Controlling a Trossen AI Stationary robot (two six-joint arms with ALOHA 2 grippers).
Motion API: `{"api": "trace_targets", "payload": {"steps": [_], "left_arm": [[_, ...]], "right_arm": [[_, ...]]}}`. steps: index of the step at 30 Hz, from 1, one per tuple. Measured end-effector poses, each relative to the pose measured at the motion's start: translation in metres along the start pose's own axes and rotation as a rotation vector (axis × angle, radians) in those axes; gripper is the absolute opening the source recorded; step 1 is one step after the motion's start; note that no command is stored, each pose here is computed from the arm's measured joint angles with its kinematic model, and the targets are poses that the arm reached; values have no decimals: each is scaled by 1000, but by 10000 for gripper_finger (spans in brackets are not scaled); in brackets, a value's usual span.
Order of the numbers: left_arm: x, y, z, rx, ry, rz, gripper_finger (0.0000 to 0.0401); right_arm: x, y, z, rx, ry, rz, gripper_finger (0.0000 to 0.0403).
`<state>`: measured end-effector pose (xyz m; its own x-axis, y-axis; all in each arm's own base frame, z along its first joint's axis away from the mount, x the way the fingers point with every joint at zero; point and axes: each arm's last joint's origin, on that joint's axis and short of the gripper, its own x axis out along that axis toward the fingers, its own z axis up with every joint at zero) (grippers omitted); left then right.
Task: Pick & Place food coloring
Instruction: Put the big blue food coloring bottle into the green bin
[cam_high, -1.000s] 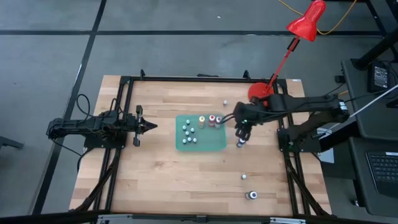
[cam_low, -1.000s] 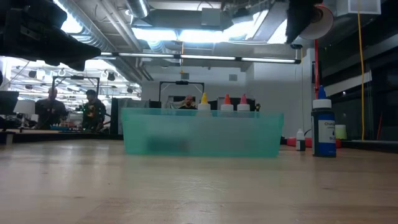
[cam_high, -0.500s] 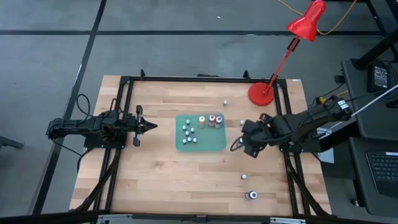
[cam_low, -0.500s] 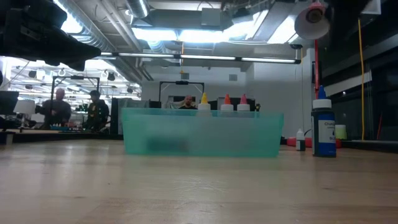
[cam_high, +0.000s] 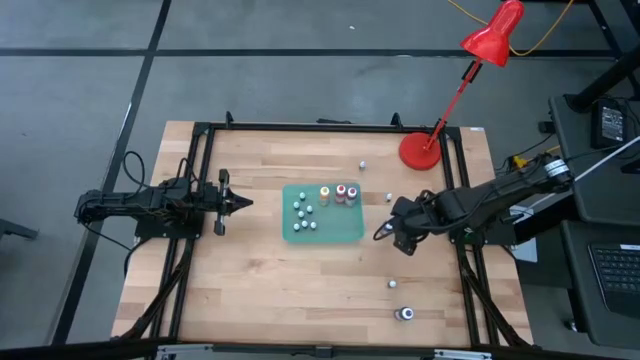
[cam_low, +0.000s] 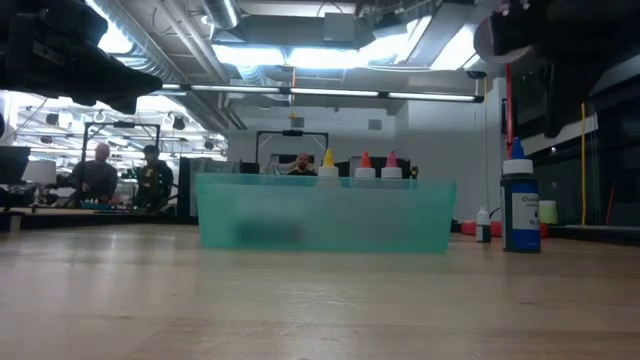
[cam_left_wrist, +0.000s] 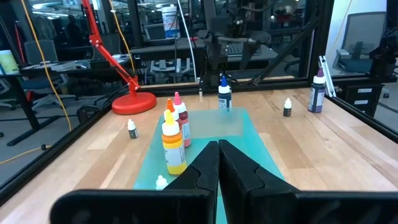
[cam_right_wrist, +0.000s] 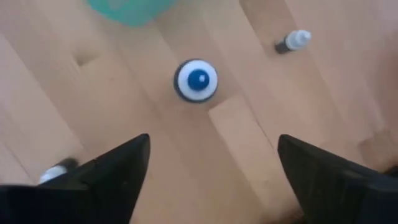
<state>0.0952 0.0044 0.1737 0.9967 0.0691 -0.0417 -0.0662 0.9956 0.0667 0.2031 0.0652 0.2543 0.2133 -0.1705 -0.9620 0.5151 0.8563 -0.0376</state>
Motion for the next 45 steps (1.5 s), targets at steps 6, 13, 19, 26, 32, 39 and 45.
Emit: {"api": "trace_targets", "payload": {"steps": [6,13,19,26,32,39,45], "left_arm": [[0,0,0,0,0,0,10],[0,0,0,0,0,0,7],[0,0,0,0,0,0,9],[0,0,0,0,0,0,8],[0,0,0,0,0,0,4],[0,0,0,0,0,0,4],[0,0,0,0,0,0,4]], "right_arm": [[24,-4,13,20,-55,71,375],[46,-18,19,45,-45,43,373],[62,-21,22,66,3,99,370],[71,-16,25,58,14,101,368],[79,-14,25,52,53,89,326],[80,-13,24,54,67,102,215],[68,-6,32,22,97,205,147]]}}
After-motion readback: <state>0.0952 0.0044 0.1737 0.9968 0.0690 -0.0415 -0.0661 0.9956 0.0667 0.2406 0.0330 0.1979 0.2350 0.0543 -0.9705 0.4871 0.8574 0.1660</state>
